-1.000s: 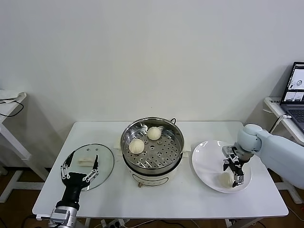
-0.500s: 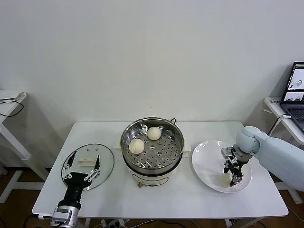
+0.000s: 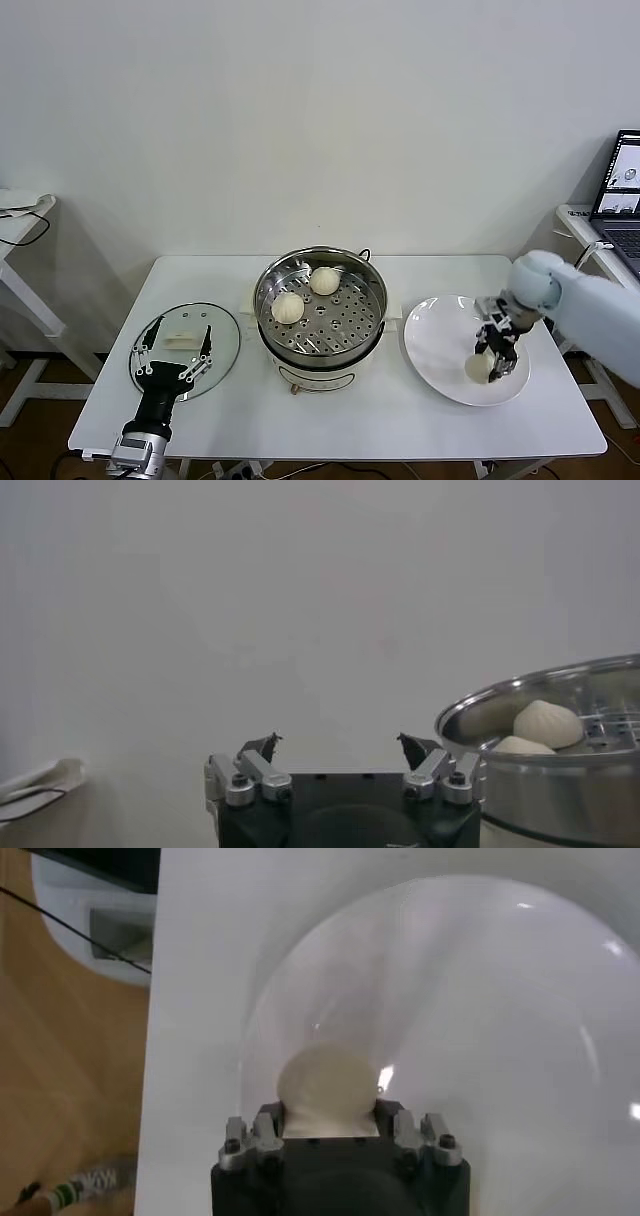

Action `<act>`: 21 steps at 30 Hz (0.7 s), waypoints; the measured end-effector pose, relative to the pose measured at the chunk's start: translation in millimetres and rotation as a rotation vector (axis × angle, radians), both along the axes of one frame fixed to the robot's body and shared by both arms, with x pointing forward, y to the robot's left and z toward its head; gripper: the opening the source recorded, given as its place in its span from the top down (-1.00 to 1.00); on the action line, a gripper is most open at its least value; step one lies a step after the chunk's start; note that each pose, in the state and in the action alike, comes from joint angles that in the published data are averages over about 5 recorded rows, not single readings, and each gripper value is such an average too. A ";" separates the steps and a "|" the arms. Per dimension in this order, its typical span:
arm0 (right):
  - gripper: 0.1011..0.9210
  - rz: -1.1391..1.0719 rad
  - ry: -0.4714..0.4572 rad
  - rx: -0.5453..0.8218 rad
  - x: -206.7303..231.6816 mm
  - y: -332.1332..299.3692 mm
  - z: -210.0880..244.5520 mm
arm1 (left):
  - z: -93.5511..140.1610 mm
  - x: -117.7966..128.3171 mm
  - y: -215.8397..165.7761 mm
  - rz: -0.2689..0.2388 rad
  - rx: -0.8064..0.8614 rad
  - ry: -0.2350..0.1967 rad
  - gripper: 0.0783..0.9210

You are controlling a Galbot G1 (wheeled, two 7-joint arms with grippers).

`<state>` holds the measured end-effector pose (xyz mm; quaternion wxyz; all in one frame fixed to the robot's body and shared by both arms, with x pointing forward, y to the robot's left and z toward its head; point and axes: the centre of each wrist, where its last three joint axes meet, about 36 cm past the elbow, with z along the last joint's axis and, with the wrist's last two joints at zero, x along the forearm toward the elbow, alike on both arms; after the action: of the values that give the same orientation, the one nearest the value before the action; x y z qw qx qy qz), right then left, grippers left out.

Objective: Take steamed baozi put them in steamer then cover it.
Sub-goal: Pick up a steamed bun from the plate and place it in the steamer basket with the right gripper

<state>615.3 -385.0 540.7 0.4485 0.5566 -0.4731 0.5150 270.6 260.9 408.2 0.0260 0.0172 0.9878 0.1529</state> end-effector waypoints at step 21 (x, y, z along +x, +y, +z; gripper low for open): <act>-0.26 0.642 -0.352 0.018 33.2 149.7 192.0 | 1.3 -1.6 2.0 -0.002 0.018 0.006 -0.77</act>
<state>648.5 -235.4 732.7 0.1708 0.5837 -0.3485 0.7132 269.0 262.9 409.5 0.0228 0.0187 0.9864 0.1615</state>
